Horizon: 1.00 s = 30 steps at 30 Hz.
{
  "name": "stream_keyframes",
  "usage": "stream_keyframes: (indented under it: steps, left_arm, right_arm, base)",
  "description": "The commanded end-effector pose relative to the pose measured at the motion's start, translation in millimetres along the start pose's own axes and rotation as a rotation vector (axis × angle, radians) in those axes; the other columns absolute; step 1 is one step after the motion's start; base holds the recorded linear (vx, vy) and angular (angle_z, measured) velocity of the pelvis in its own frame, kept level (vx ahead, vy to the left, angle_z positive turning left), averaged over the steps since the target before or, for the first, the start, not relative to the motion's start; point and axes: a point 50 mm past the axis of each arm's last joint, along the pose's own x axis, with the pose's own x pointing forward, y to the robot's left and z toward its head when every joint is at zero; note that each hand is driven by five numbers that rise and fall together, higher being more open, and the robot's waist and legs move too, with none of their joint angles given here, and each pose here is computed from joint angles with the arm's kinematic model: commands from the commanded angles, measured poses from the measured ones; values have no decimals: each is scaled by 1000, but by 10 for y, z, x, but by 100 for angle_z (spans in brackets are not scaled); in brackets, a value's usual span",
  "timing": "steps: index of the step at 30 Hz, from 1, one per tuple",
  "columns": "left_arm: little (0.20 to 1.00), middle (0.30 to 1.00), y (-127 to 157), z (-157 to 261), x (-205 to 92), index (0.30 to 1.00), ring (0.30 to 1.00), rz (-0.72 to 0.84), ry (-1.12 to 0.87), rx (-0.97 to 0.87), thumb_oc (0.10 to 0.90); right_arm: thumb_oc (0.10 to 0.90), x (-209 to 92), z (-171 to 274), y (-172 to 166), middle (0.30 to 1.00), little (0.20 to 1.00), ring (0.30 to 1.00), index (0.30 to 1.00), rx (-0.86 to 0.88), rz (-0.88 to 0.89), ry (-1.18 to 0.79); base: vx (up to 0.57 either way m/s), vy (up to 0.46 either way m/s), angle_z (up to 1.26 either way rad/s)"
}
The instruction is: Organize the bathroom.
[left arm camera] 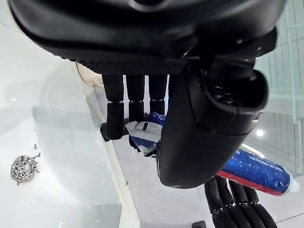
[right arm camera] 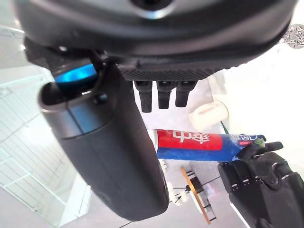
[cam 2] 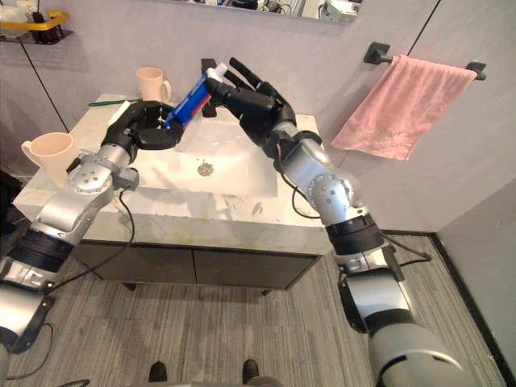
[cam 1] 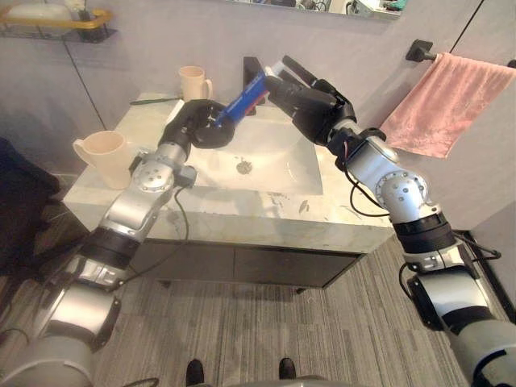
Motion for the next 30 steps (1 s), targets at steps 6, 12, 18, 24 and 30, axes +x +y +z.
stream_keyframes:
  steps: [6,12,18,24,30]
  left_arm:
    - [300,300,44,573,192,300,300,43,-241,18,400]
    - [300,300,52,569,191,300,300,48,-240,5,400]
    - [300,300,27,611,199,300,300,50,-252,2,400]
    - [300,300,33,619,198,300,300,49,-253,-1,400]
    - [300,300,38,632,208,300,300,51,-254,-4,400]
  right_arm:
    - [800,54,473,401,900,900,900,900,63,179,-206]
    - [800,57,454,363,900,900,900,900,57,165,-191]
    - [800,81,399,327,900,900,900,900,52,150,-168]
    - [800,91,379,311,900,900,900,900,53,143,-156]
    - [800,109,354,299,900,900,900,900,53,144,-140]
  base:
    - [0,0,0]
    - [0,0,0]
    - [0,0,0]
    - [0,0,0]
    - [0,0,0]
